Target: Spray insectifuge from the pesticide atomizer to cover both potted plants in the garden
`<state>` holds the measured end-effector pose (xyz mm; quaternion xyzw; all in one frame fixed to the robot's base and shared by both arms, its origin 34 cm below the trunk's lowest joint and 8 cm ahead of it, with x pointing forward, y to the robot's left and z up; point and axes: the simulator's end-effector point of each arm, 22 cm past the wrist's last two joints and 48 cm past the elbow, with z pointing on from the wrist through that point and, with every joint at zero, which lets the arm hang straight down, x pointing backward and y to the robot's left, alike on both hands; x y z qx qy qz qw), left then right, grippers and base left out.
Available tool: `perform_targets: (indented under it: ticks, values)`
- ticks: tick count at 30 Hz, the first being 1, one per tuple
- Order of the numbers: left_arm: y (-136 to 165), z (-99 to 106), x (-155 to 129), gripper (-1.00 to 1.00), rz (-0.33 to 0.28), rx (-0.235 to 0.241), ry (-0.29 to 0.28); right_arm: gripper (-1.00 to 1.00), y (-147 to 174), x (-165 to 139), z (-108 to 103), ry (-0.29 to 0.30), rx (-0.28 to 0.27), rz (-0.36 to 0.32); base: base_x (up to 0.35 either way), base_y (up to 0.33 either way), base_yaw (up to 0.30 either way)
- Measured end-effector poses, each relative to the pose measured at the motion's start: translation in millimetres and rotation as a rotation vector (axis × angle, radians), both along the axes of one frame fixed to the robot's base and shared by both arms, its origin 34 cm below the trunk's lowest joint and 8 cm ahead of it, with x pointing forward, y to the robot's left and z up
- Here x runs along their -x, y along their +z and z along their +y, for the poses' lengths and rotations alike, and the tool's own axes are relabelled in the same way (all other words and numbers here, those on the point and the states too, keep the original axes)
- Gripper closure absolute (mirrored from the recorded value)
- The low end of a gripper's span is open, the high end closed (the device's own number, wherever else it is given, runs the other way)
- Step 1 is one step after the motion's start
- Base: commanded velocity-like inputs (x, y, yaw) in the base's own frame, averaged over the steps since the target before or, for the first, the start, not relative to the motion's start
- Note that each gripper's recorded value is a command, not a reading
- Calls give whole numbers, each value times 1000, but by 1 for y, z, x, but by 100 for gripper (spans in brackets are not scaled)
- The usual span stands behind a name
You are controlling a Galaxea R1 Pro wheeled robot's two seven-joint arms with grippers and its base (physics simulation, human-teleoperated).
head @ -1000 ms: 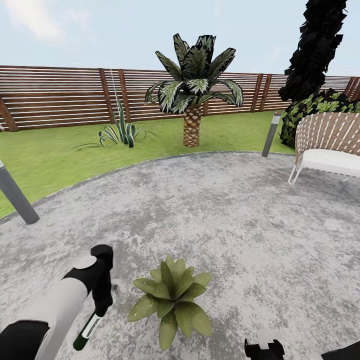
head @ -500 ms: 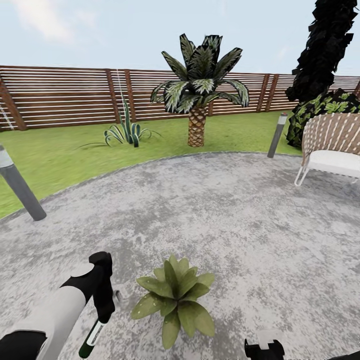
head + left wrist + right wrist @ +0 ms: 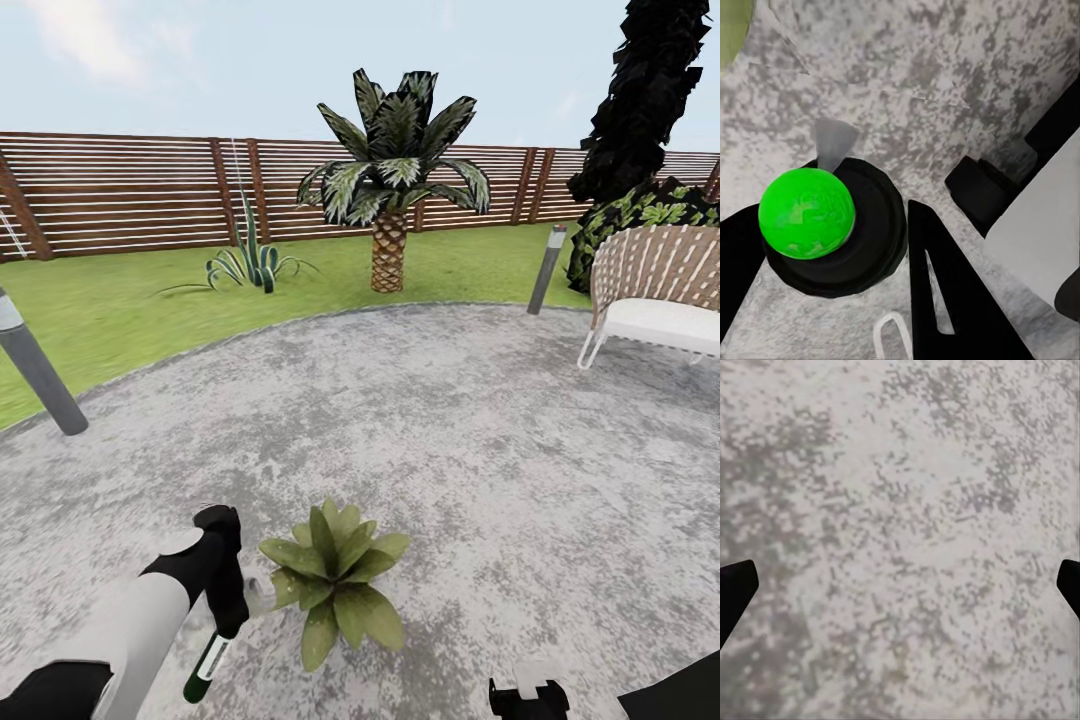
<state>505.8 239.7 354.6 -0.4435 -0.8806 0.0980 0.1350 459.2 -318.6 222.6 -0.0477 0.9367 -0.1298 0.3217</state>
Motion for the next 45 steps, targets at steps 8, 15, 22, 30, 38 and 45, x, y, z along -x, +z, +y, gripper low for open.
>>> perform_targets:
  ticks: [8, 15, 22, 30, 38, 45]
  values:
    - [-16, -19, 21, 100, 23, 11, -22, -100, 0, 0, 0, -1, 0, 0, 0, -1, 0]
    - [-32, -21, 56, 100, 74, 14, -22, -100, 0, 0, 0, 0, 0, 0, 0, 0, 0]
    - [-15, -48, 23, 100, -22, 52, -37, -100, 0, 0, 0, 0, 0, 0, 0, 0, 0]
    - [-9, -48, 12, 100, -55, 57, -32, -100, 0, 0, 0, 1, 0, 1, -236, 0, 0]
    - [-10, -43, 14, 100, -52, 46, -33, -100, 0, 0, 0, 0, 0, -1, -144, 0, -59]
    - [-2, -41, 2, 100, -75, 30, -11, -100, 2, -2, 0, -1, 0, -7, -1, 0, -214]
